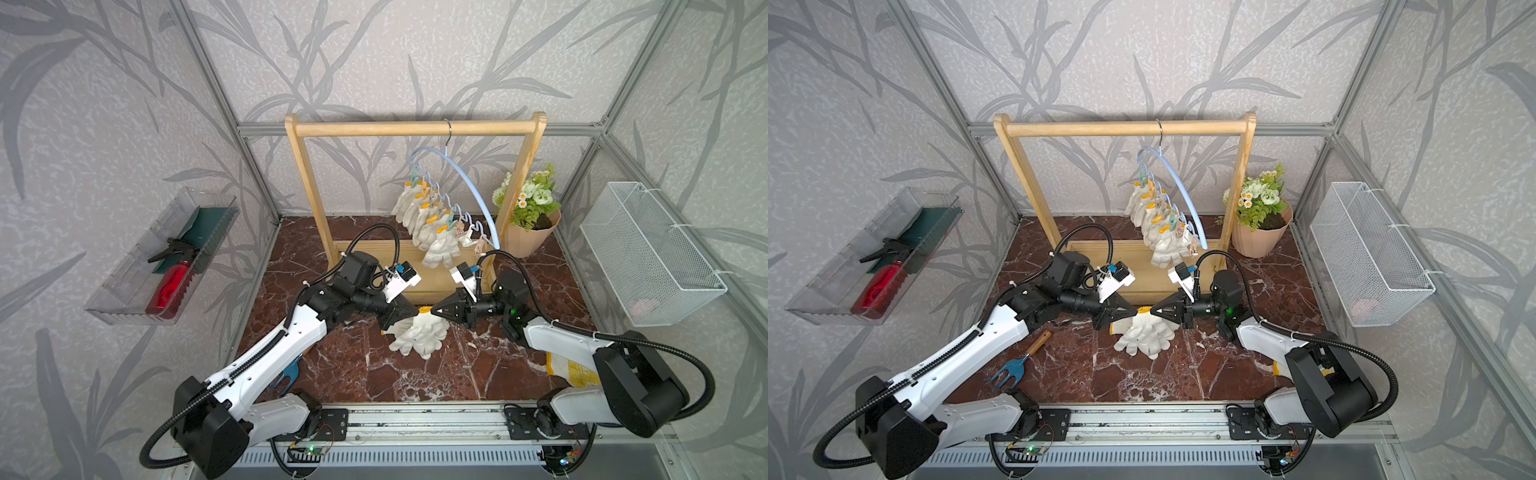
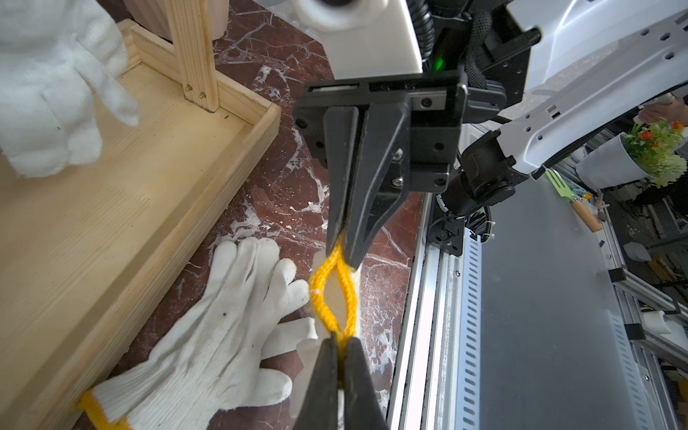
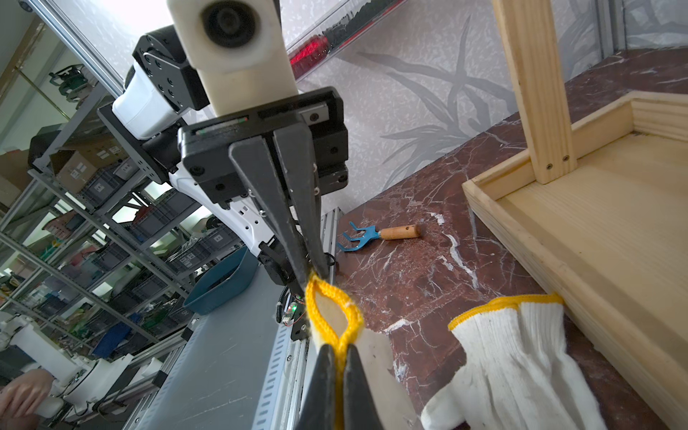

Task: Clip the gloves onto a hanger to dry
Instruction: Pick up the glove from the center of the board.

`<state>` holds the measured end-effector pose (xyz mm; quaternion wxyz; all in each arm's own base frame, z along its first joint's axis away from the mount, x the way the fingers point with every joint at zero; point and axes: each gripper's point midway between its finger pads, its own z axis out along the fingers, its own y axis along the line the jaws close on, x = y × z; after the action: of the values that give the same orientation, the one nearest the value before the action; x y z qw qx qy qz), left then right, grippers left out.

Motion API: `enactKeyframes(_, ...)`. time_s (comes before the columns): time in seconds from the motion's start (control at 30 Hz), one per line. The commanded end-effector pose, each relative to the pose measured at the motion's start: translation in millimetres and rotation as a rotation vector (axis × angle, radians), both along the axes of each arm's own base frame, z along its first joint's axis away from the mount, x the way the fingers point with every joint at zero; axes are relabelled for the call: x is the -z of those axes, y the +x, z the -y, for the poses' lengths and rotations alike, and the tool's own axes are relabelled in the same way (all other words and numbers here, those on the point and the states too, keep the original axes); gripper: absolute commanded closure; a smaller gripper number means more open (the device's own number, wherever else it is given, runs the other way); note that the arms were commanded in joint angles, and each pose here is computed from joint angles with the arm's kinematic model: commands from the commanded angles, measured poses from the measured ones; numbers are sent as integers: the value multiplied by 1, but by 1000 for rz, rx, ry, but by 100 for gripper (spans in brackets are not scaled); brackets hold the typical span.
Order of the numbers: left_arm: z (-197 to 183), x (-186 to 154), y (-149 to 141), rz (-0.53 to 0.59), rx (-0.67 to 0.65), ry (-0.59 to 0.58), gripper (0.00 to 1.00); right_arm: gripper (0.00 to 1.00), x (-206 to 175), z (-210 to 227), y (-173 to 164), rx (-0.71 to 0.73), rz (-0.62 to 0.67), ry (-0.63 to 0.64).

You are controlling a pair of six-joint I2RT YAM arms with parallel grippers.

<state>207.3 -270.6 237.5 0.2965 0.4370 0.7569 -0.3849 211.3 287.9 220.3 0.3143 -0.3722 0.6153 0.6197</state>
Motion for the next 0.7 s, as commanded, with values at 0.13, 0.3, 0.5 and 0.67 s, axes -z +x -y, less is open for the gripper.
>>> enactKeyframes(0.13,3,-14,31,133,-101,-29,71,100,-2,24,20,176,40,-58)
enactKeyframes(0.3,15,-44,60,279,-149,-115,61,100,13,59,43,381,27,-153)
enactKeyframes(0.5,34,-88,97,451,-181,-211,57,100,20,80,55,499,-3,-175)
enactKeyframes(0.67,60,-110,105,552,-101,-273,52,100,25,83,58,517,-22,-186)
